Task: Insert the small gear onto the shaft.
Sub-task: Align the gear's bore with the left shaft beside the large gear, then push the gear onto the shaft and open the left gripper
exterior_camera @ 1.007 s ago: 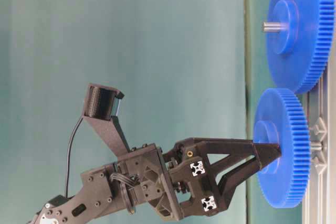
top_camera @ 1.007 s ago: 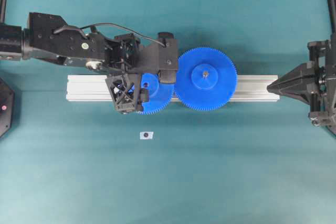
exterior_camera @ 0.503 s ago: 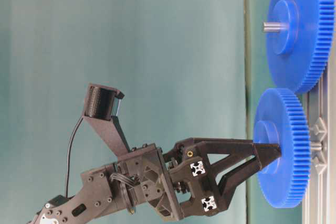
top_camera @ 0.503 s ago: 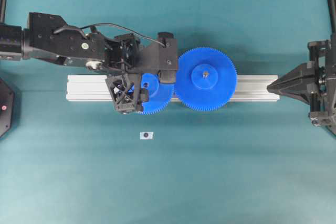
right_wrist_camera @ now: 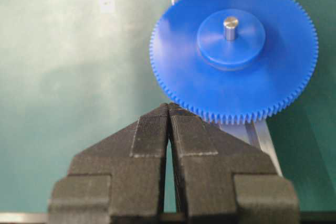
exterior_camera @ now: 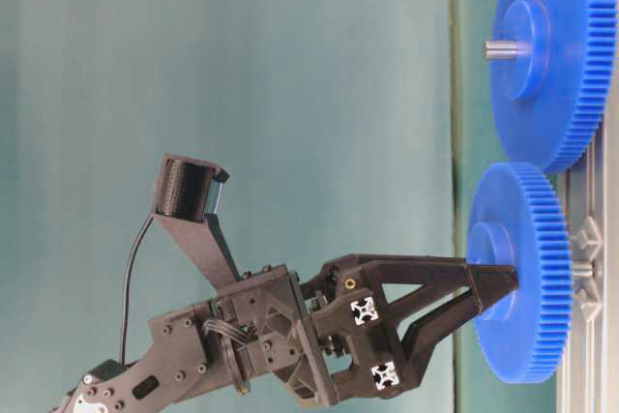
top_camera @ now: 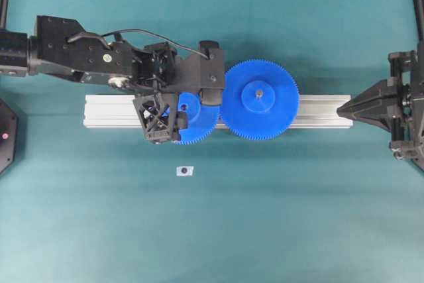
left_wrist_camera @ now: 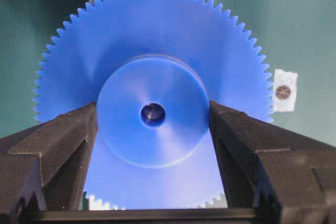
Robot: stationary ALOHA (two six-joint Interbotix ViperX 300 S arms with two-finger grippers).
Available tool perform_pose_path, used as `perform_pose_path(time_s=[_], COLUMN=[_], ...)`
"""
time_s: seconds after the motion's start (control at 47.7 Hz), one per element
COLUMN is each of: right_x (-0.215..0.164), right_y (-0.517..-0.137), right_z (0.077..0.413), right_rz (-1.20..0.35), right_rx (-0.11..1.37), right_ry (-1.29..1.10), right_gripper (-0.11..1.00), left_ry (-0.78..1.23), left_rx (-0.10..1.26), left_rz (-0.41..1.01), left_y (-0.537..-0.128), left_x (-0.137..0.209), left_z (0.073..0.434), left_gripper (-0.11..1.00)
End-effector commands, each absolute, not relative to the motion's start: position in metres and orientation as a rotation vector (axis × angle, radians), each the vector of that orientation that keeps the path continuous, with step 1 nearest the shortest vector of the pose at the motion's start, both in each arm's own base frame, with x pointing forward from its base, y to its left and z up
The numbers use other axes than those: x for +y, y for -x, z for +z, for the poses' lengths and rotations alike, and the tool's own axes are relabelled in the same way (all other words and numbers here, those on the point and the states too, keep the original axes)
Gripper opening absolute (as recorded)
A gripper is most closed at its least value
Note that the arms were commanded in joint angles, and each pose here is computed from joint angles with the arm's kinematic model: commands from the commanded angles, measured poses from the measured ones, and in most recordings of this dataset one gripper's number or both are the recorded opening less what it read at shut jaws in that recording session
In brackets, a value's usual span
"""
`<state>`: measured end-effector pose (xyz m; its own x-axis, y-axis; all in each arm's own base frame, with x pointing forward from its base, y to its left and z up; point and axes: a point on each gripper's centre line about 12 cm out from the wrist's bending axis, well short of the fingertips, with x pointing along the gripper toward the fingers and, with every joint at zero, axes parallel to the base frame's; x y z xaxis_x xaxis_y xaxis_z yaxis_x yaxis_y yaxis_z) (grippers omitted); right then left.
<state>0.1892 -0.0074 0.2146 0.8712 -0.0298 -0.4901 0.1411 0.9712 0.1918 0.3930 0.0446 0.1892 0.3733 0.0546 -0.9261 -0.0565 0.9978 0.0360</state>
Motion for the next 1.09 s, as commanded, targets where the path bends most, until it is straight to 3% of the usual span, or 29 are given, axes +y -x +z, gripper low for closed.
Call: perform_pose_path(time_s=[0.0,0.063,0.21,1.07], right_x=[-0.008,-0.008,-0.008,-0.008], right_y=[-0.191,-0.192,-0.192,-0.191], right_z=[0.219,0.220,0.220,0.219], right_rz=[-0.094,-0.094,-0.093,-0.095], right_rx=[0.489,0.486,0.486,0.489], right_ry=[-0.235,-0.237,-0.236,-0.238], right_gripper=[0.07,0.07,0.07,0.07], left_ry=[0.002,0.002,-0.001,-0.001], left_rx=[1.127,1.119,1.089,1.069], left_rz=[0.092,0.093,0.095,0.098], left_y=[-0.392,-0.393,-0.397,-0.398], left_x=[0.052,0.053,0.054,0.054], left_z=[0.213,0.217,0.228,0.239], left_gripper=[0.71,0.71,0.87,0.85])
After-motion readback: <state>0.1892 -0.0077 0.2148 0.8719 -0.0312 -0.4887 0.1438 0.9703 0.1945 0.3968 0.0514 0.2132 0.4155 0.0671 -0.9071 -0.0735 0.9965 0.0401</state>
